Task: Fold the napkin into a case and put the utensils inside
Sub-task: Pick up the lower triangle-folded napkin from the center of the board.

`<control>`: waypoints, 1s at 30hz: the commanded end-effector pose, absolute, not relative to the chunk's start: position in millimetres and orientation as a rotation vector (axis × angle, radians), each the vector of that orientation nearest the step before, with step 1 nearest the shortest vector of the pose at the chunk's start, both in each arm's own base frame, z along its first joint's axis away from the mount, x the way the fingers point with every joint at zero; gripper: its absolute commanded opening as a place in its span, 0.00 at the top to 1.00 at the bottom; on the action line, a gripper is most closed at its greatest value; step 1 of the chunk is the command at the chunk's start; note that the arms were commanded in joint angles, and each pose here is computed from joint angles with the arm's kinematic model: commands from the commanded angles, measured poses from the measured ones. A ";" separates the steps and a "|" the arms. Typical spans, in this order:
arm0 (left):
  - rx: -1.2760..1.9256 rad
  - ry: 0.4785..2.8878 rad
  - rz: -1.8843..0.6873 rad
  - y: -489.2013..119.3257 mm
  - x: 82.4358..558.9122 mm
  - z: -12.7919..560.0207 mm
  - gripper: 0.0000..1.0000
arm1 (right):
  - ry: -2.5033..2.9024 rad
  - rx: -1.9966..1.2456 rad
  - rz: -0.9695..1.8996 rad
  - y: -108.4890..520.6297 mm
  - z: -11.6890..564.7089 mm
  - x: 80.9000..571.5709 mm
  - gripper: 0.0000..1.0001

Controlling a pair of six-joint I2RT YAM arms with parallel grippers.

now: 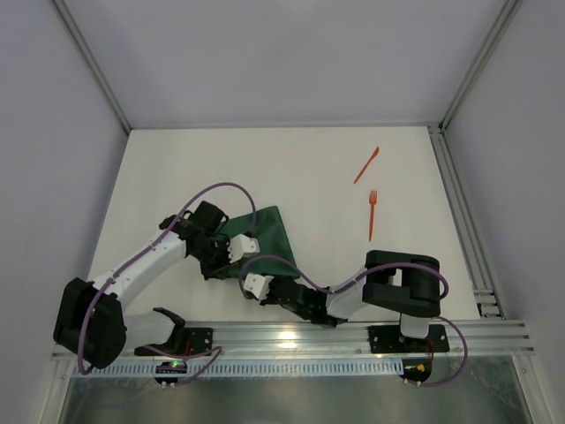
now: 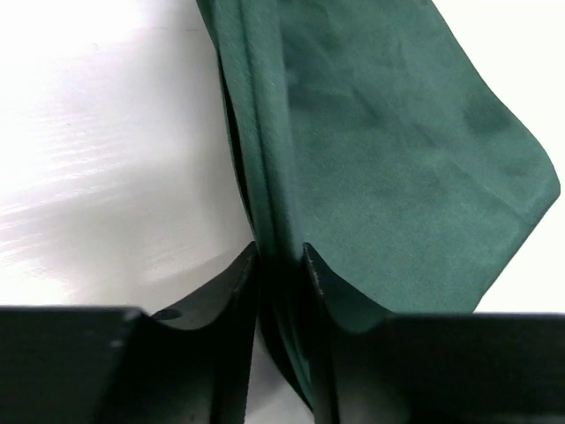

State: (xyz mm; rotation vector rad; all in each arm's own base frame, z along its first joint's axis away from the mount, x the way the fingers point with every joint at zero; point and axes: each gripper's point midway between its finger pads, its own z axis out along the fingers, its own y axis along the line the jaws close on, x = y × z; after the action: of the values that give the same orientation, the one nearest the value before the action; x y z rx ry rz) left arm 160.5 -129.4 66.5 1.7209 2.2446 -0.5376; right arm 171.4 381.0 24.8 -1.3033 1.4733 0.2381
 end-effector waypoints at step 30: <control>1.691 2.089 -0.826 -112.6 138.9 120.7 0.43 | 1.997 -1.583 1.023 374.3 28.3 121.9 0.96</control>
State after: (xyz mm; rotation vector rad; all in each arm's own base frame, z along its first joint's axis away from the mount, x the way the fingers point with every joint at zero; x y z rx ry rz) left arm 143.6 -107.0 100.4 1.7026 2.1875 -0.7480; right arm 139.0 376.3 23.8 -1.5838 1.8668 0.8538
